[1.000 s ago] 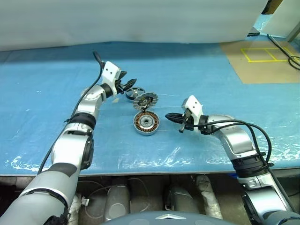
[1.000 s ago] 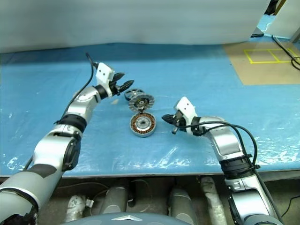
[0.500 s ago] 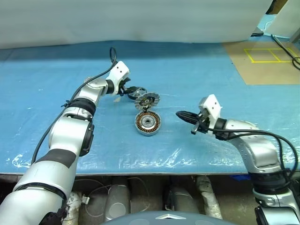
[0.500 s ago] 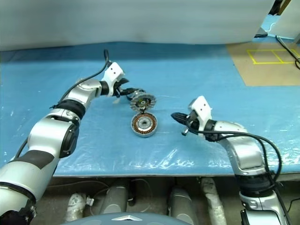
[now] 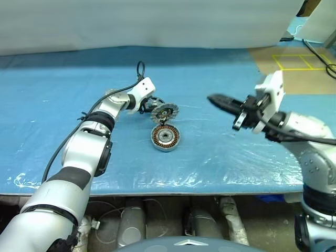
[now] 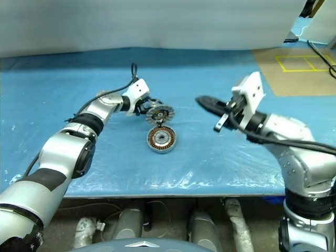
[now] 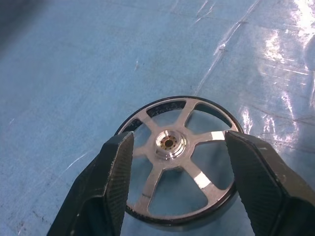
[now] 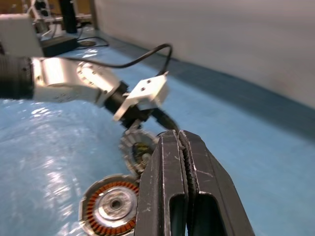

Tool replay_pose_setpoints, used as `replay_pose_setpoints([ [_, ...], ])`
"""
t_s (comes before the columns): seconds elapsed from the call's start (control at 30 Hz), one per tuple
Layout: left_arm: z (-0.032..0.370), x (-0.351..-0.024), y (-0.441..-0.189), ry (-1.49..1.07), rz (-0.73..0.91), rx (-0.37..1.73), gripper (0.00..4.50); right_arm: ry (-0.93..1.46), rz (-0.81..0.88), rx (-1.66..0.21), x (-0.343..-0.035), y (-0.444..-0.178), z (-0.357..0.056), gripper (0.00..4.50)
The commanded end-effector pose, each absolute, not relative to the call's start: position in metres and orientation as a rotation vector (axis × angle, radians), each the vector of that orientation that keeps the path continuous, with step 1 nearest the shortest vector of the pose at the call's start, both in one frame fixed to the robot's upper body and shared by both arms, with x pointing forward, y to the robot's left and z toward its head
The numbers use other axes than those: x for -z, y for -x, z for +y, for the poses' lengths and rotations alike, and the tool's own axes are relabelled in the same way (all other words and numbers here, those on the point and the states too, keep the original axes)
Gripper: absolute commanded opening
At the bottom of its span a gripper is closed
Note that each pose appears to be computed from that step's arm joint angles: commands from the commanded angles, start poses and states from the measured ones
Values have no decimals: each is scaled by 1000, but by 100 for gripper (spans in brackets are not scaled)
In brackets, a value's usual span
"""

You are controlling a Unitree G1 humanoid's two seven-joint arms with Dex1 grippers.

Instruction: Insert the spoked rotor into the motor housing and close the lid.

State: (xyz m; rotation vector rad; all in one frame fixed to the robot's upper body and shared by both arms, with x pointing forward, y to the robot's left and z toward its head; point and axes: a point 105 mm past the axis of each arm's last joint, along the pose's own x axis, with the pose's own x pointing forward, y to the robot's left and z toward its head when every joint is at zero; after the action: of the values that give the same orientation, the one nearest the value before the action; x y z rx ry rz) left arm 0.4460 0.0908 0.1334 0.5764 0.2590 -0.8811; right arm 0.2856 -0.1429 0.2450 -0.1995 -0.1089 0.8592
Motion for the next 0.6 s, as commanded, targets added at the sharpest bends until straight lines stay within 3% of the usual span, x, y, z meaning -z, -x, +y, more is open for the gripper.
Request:
replay_pose_setpoints([
  [0.03,95,-144,-451,-604,232,845,309,215,-122,-855,-249,-281,-143,1],
  [0.6,98,-121,-442,-713,313,904,309,257,-74,-829,-232,-284,-142,1],
])
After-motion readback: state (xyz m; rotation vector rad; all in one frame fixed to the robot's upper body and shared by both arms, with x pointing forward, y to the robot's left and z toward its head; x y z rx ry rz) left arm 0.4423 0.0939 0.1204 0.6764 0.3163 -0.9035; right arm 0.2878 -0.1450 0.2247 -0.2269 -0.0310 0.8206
